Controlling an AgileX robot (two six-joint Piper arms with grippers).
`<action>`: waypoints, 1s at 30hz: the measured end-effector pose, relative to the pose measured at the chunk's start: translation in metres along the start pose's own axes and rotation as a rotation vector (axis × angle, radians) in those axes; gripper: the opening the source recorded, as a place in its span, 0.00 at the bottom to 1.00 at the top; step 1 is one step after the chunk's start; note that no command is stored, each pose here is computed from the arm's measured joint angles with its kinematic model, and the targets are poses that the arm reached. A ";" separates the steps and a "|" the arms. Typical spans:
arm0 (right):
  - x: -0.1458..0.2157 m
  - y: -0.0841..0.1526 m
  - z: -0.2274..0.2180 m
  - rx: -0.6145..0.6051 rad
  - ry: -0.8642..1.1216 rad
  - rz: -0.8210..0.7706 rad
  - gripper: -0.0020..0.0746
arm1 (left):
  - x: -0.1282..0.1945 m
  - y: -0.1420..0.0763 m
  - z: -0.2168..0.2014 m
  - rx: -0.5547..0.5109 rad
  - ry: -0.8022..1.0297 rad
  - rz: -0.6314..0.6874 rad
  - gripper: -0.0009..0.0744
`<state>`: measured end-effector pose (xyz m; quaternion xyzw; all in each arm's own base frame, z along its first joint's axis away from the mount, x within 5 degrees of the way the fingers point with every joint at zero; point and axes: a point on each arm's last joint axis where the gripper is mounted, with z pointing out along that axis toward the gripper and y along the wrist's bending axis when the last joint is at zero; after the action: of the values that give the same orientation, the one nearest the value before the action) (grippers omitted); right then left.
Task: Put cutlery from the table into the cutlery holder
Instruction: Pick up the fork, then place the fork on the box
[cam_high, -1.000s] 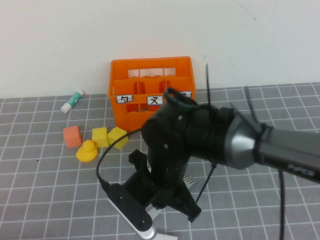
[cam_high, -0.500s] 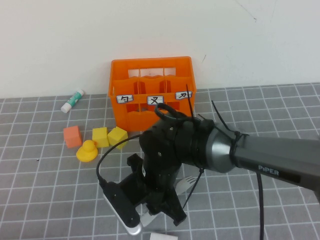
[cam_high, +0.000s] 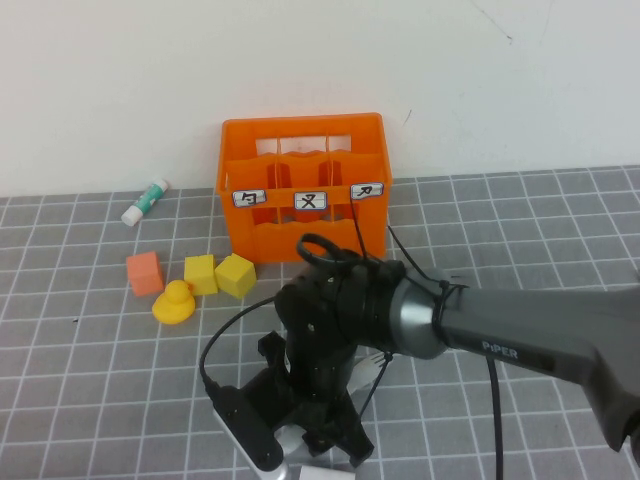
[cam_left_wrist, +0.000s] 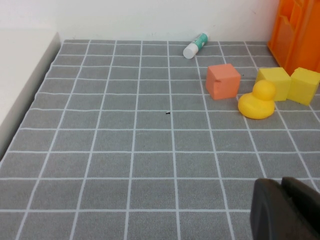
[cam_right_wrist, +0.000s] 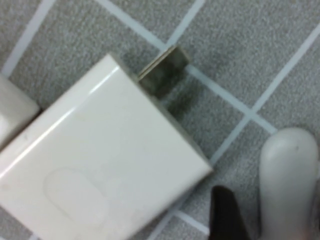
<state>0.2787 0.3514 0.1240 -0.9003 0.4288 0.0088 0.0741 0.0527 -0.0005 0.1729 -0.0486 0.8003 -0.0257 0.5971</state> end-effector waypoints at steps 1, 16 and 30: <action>0.000 0.000 0.000 -0.003 0.000 0.002 0.51 | 0.000 0.000 0.000 0.000 0.000 0.000 0.01; 0.003 0.006 -0.005 -0.077 0.015 0.221 0.28 | 0.000 0.000 0.000 0.000 0.000 0.000 0.01; 0.063 0.014 -0.109 0.077 -0.639 0.814 0.28 | 0.000 0.000 0.000 0.001 0.000 -0.002 0.01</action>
<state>0.3021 0.2791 0.2253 -0.6095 0.7004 0.2953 0.2251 0.0527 -0.0006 0.1729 -0.0491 0.8002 -0.0265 0.5971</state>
